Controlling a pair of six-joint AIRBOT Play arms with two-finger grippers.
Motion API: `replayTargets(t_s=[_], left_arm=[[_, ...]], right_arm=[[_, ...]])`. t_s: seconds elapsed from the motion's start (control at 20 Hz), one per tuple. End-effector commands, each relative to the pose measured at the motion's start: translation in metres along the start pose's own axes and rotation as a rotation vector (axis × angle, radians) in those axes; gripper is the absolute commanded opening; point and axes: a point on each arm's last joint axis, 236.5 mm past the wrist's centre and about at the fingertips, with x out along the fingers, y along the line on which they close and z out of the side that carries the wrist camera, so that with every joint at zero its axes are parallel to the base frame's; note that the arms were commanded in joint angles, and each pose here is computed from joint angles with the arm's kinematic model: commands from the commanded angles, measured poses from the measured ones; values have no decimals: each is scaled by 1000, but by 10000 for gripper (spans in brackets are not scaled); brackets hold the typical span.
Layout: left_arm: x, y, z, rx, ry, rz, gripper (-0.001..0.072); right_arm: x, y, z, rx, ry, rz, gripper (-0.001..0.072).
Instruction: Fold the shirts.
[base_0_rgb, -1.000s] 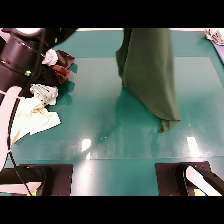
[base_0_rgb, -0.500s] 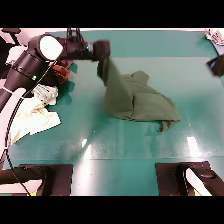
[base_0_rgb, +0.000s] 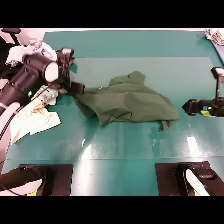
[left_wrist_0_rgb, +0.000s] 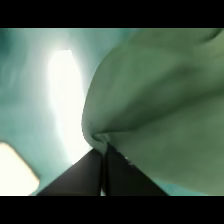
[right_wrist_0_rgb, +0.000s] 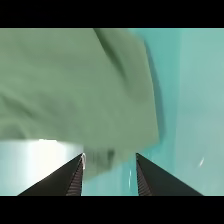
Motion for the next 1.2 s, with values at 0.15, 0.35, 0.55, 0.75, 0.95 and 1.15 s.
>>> replayTargets(t_s=[0.15,0.35,0.55,0.75,0.95,1.15], left_arm=[[-2,-39,-95,-168,95,-252,24],[-27,-87,-151,-52,151,-361,24],[-52,-153,-175,47,128,-514,139],[-63,-155,-175,34,131,-513,639],[-112,-118,-97,121,-136,-363,720],[-132,-35,-17,-12,-320,-198,720]], right_arm=[[29,2,-46,-16,246,4,378],[28,9,-51,-40,267,14,379],[15,11,-37,-47,166,18,379],[3,12,-30,-54,102,20,379],[-12,14,-16,-61,-4,24,379],[-24,20,-4,-53,-88,43,379]])
